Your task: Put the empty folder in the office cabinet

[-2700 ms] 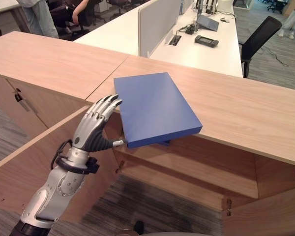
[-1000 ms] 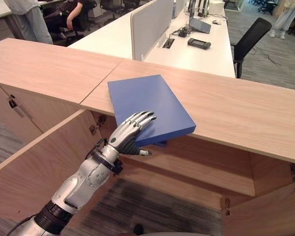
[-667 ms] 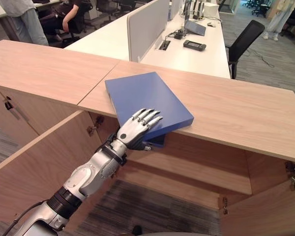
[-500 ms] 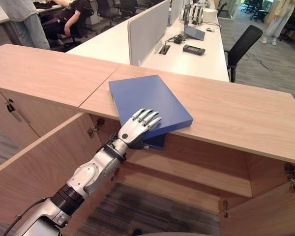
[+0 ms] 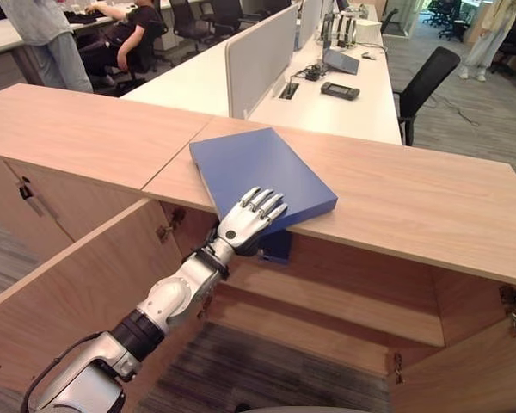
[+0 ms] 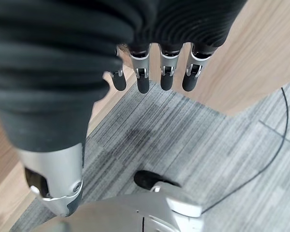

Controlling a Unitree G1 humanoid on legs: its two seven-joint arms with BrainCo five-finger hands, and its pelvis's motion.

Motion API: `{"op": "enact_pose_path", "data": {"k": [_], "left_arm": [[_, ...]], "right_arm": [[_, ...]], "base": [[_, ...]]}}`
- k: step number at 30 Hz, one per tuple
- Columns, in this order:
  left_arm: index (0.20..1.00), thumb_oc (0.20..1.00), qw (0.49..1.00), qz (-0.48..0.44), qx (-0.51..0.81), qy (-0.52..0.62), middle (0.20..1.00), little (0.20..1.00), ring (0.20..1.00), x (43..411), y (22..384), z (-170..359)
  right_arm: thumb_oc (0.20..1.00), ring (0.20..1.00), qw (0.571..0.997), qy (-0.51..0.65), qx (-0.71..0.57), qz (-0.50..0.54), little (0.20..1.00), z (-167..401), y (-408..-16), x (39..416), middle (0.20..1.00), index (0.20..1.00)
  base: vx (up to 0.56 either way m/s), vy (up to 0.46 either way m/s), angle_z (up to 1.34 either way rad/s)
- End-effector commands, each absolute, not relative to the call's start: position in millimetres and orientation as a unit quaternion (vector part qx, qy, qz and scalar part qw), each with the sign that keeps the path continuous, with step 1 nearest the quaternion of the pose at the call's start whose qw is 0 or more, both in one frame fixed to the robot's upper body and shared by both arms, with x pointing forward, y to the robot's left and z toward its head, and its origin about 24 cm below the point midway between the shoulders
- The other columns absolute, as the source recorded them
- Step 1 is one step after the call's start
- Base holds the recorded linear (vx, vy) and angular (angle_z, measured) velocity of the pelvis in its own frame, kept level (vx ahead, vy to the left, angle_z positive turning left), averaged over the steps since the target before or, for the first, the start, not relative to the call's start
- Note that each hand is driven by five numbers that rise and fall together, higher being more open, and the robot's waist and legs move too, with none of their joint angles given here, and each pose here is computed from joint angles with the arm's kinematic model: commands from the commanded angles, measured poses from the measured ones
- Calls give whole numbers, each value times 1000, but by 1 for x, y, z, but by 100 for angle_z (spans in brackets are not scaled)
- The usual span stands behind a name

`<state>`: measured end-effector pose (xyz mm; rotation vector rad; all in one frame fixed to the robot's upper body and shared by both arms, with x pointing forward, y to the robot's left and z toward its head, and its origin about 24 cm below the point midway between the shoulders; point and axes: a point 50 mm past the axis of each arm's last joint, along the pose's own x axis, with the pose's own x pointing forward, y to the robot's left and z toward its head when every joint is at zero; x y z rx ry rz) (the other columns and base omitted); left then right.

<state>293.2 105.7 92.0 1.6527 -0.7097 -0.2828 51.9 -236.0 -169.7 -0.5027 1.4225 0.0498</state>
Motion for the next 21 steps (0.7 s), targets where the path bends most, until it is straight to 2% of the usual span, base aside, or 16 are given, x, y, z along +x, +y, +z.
{"op": "enact_pose_path", "data": {"k": [1,7,8,9,10,11,12,21], "left_arm": [[1000,1000,581,-90,751,-301,1000,1000,1000,314,111,102],[1000,1000,576,-78,761,-290,1000,1000,1000,320,112,101],[846,846,578,-73,760,-290,846,846,846,321,112,102],[592,592,580,-70,758,-290,592,592,592,321,112,103],[551,551,580,-70,758,-290,551,551,551,321,112,103],[325,325,581,-68,757,-291,325,325,325,322,112,103],[200,200,583,-64,756,-290,200,200,200,322,112,104],[200,200,579,-64,765,-274,200,200,200,326,114,98]], "right_arm": [[1000,1000,722,644,-251,25,1000,-168,-240,58,1000,1000],[1000,1000,724,643,-250,26,1000,-168,-239,59,1000,1000],[1000,1000,724,643,-250,26,1000,-168,-239,59,1000,1000],[1000,1000,723,644,-249,26,1000,-168,-238,59,1000,1000],[1000,1000,723,644,-249,26,1000,-168,-238,59,1000,1000],[1000,1000,723,644,-250,26,1000,-168,-238,59,1000,1000],[1000,1000,723,643,-250,25,1000,-168,-238,59,1000,1000],[1000,1000,725,643,-247,20,1000,-168,-239,61,1000,1000]], "base": [[0,0,0],[0,0,0],[0,0,0],[0,0,0],[0,0,0],[0,0,0],[0,0,0],[0,0,0]]}}
